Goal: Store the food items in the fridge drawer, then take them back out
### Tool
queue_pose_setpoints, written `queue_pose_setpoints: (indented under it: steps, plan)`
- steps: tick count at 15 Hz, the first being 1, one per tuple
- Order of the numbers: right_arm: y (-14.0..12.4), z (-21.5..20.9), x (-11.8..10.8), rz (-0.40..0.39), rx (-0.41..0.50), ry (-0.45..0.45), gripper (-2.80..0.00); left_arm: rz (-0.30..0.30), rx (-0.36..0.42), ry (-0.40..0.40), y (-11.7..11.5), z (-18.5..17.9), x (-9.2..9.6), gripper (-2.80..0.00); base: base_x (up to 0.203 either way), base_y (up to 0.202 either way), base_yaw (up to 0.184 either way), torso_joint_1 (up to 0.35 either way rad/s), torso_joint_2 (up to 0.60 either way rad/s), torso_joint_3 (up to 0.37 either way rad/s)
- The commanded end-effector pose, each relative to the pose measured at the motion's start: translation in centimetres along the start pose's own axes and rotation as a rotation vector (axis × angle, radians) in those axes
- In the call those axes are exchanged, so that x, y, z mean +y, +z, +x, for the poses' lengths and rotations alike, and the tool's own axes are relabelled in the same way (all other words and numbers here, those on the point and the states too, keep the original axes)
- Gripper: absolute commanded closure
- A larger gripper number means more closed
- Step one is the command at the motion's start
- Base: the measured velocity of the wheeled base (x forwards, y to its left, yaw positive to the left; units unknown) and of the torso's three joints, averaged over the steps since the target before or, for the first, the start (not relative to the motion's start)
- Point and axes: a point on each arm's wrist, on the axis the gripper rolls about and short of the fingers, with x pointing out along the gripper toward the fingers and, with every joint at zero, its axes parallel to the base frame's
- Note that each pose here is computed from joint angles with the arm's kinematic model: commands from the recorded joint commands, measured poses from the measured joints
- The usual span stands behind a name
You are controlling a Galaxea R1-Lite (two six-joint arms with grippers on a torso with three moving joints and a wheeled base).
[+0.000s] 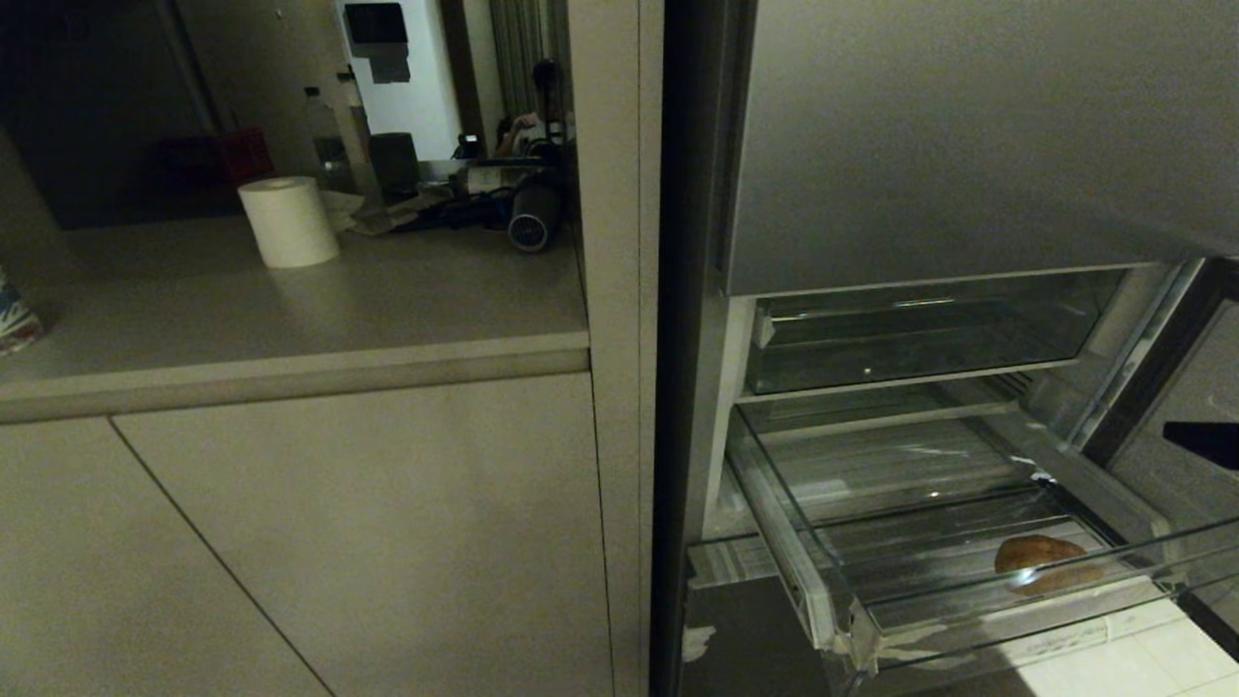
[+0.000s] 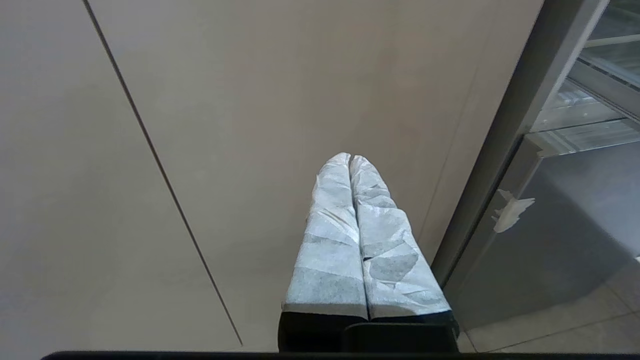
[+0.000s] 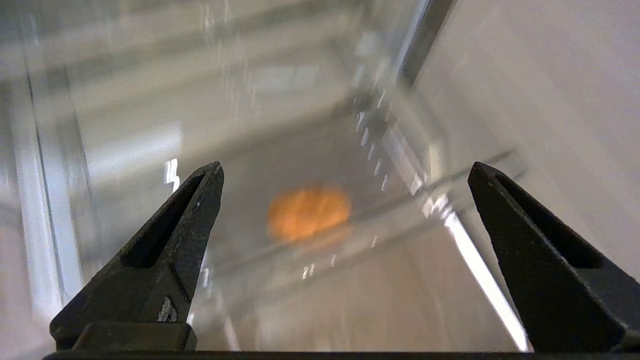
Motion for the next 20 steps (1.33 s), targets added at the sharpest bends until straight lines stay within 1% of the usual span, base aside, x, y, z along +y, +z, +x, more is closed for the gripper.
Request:
queue_pose_setpoints:
  steps: [1, 2, 6, 10, 13, 20]
  plan:
    - [-0.6, 1.6, 0.2, -0.025, 0.177, -0.005, -2.8, 0.0, 0.001, 0.0, 0.0, 0.0, 0.0, 0.0, 0.0, 0.0, 0.0, 0.0, 0.0, 0.0]
    - [-0.9, 2.1, 0.2, -0.049, 0.226, -0.003, -2.8, 0.0, 0.001, 0.0, 0.0, 0.0, 0.0, 0.0, 0.0, 0.0, 0.0, 0.0, 0.0, 0.0]
    - [-1.8, 5.6, 0.6, -0.134, 0.356, 0.034, -2.8, 0.0, 0.001, 0.0, 0.0, 0.0, 0.0, 0.0, 0.0, 0.0, 0.0, 0.0, 0.0, 0.0]
    - [-1.3, 10.9, 1.1, -0.19, 0.467, 0.048, -2.8, 0.0, 0.001, 0.0, 0.0, 0.0, 0.0, 0.0, 0.0, 0.0, 0.0, 0.0, 0.0, 0.0]
    - [-1.0, 14.7, 1.5, -0.206, 0.56, 0.06, -2.8, 0.0, 0.001, 0.0, 0.0, 0.0, 0.0, 0.0, 0.0, 0.0, 0.0, 0.0, 0.0, 0.0]
    - [0.9, 18.8, 2.1, -0.208, 0.796, 0.135, -2.8, 0.0, 0.001, 0.0, 0.0, 0.0, 0.0, 0.0, 0.0, 0.0, 0.0, 0.0, 0.0, 0.0]
